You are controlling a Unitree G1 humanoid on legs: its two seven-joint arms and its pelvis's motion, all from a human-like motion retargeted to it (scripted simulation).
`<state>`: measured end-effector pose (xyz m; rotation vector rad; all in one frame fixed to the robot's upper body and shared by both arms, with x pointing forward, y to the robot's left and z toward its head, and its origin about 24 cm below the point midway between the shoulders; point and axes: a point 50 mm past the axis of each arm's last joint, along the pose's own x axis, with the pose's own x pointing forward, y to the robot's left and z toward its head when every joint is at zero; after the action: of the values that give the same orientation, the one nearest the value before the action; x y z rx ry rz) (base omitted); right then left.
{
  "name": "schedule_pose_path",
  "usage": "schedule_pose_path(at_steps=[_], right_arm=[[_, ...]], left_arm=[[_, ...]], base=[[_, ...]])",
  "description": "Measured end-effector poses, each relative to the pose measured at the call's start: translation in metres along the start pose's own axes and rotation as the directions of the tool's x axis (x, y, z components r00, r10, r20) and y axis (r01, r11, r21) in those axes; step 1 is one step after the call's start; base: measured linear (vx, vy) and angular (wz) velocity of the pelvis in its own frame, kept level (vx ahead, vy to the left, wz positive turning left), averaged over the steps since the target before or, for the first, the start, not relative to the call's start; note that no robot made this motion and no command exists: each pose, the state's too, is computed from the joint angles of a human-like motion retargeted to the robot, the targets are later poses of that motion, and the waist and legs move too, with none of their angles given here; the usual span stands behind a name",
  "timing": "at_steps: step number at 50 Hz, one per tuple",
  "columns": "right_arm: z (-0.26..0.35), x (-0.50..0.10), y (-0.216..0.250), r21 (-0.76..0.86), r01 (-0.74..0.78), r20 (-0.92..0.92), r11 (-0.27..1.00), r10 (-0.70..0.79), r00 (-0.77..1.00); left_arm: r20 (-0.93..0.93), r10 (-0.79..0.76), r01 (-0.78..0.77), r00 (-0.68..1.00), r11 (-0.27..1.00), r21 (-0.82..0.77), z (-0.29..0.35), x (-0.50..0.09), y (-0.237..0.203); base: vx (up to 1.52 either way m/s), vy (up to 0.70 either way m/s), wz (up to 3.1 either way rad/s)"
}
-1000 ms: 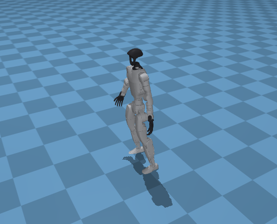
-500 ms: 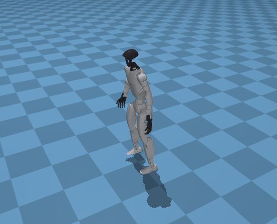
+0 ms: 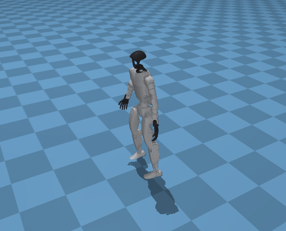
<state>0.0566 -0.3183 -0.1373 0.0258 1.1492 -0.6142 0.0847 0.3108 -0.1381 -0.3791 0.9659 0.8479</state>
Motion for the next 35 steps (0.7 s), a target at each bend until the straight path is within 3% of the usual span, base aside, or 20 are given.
schedule_pose_path(at_steps=[5, 12, 17, 21, 24, 27, 31, 35], right_arm=[[0.034, 0.003, -0.033, 0.025, 0.083, 0.018, 0.996, -0.083, 0.996], [0.165, -0.021, -0.093, 0.162, 0.283, 0.266, 0.945, -0.318, 0.91], [0.293, -0.08, -0.094, 0.228, 0.242, 0.561, 0.943, -0.33, 0.759], [0.375, -0.139, -0.05, 0.121, 0.1, 0.774, 0.988, -0.157, 0.614], [0.415, -0.183, 0.004, -0.068, -0.016, 0.863, 0.998, 0.067, 0.5], [0.437, -0.228, 0.065, -0.256, -0.091, 0.893, 0.962, 0.272, 0.358], [0.438, -0.286, 0.146, -0.482, -0.162, 0.851, 0.861, 0.504, 0.147], [0.416, -0.341, 0.212, -0.694, -0.182, 0.714, 0.696, 0.698, -0.056]], left_arm=[[0.138, 0.043, -0.043, 0.99, 0.999, -0.003, 0.078, 0.002, 0.016], [0.595, 0.15, -0.114, 0.79, 0.989, -0.099, 0.276, -0.064, 0.024], [0.881, 0.069, 0.067, 0.467, 0.991, -0.113, 0.399, -0.178, -0.009], [0.978, -0.135, 0.264, 0.157, 0.96, 0.09, 0.448, -0.279, -0.067], [0.936, -0.342, 0.343, -0.088, 0.871, 0.351, 0.454, -0.353, -0.123], [0.787, -0.53, 0.318, -0.316, 0.722, 0.614, 0.433, -0.416, -0.178], [0.515, -0.654, 0.248, -0.554, 0.461, 0.852, 0.38, -0.483, -0.236], [0.204, -0.697, 0.104, -0.688, 0.184, 0.977, 0.314, -0.53, -0.274]], base=[[0.0, 0.0, 0.0], [0.0, 0.0, 0.0], [0.0, 0.0, 0.0], [0.01, 0.0, -0.04], [0.03, -0.02, -0.15], [0.03, 0.04, 0.01], [0.05, 0.01, -0.04], [0.06, 0.01, 0.0]])
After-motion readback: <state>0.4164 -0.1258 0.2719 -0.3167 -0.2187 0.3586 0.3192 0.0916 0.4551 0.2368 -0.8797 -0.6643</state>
